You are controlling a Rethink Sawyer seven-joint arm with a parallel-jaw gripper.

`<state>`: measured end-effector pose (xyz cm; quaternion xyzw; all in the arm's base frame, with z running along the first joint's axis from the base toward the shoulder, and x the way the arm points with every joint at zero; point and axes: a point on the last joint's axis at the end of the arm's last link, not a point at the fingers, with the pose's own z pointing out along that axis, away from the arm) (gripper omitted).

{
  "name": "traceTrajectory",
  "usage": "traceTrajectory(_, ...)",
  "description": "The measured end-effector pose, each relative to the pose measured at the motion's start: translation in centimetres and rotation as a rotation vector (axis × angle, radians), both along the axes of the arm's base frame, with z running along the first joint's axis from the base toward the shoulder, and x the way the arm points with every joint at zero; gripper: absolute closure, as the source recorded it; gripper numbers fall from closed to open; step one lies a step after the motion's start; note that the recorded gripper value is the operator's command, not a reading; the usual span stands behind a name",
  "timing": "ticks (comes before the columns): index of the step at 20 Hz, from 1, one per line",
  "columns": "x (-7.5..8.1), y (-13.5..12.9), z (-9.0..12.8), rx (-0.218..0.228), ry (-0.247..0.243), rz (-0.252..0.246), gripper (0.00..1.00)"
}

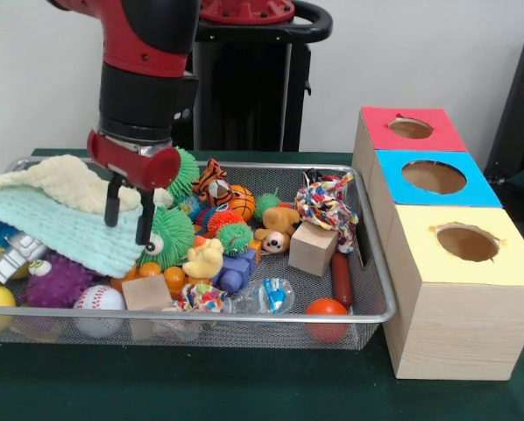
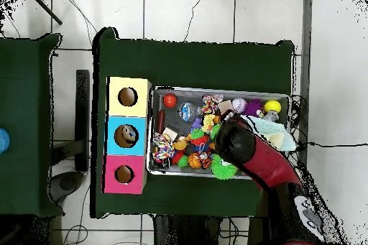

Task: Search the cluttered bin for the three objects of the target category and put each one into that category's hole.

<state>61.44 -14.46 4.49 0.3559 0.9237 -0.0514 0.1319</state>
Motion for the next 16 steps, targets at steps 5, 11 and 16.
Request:
traceTrajectory(5, 0.2, 2.3, 0.6, 0.038, -0.012, -0.089, 0.00)
traceTrajectory(11, 0.1, 6.2, 0.7, 0.051, -0.008, -0.145, 0.00)
traceTrajectory(16, 0.0, 9.5, 0.4, 0.059, -0.004, -0.174, 0.00)
